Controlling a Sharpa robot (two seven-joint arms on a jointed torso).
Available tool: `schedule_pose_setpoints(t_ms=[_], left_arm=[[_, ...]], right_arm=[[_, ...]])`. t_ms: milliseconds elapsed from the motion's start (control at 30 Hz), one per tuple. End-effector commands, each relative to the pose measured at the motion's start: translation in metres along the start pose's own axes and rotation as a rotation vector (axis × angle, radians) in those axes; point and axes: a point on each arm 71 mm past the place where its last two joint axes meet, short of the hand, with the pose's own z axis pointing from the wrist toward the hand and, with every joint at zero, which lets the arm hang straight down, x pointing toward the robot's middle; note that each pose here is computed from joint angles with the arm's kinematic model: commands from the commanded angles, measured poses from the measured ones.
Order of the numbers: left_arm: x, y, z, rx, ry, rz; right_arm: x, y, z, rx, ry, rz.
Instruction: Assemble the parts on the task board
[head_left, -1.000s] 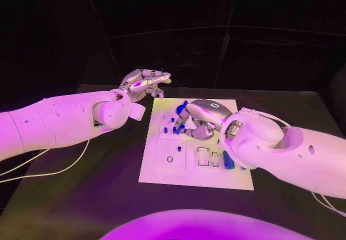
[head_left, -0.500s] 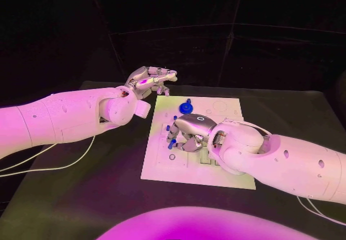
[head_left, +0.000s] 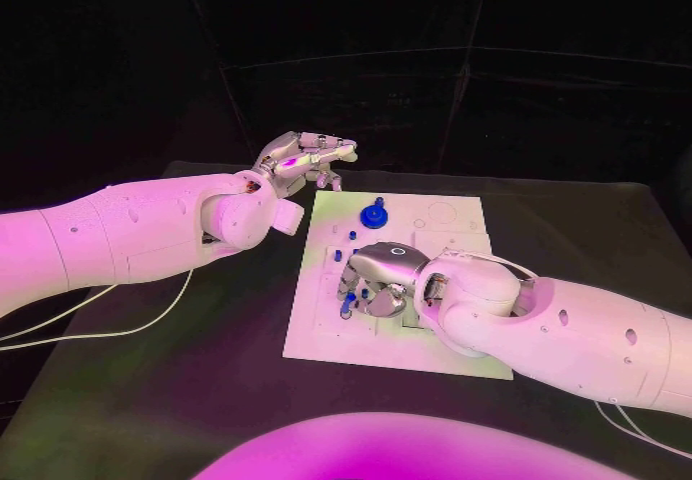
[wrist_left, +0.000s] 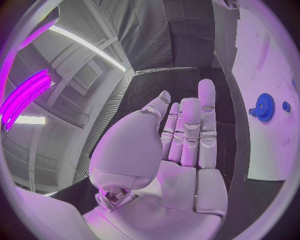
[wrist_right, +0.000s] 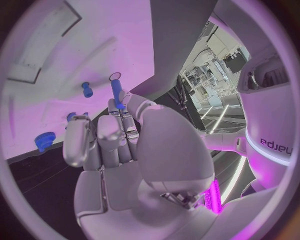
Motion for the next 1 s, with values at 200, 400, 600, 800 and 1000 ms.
schedule_pose_setpoints(t_ms=[200, 400, 600, 800, 1000], left_arm=[[0.0013, -0.0015, 0.0008, 0.008, 0.013, -0.003], [0.0011, -0.0015, 0.0008, 0.008, 0.013, -0.003], [0.0011, -0.0015, 0.0007, 0.007, 0.013, -0.003], [0.0008, -0.0016, 0.0003, 0.007, 0.013, -0.004], [0.0002, -0.0017, -0.0002, 0.007, 0.011, -0.003]], right_arm=[[0.004, 0.001, 0.001, -0.009, 0.033, -0.038], [0.005, 0.001, 0.002, -0.003, 0.031, -0.051], [0.007, 0.003, 0.005, -0.004, 0.036, -0.058], [0.015, 0.003, 0.005, 0.004, 0.064, -0.08], [0.019, 0.006, 0.006, 0.003, 0.08, -0.102]])
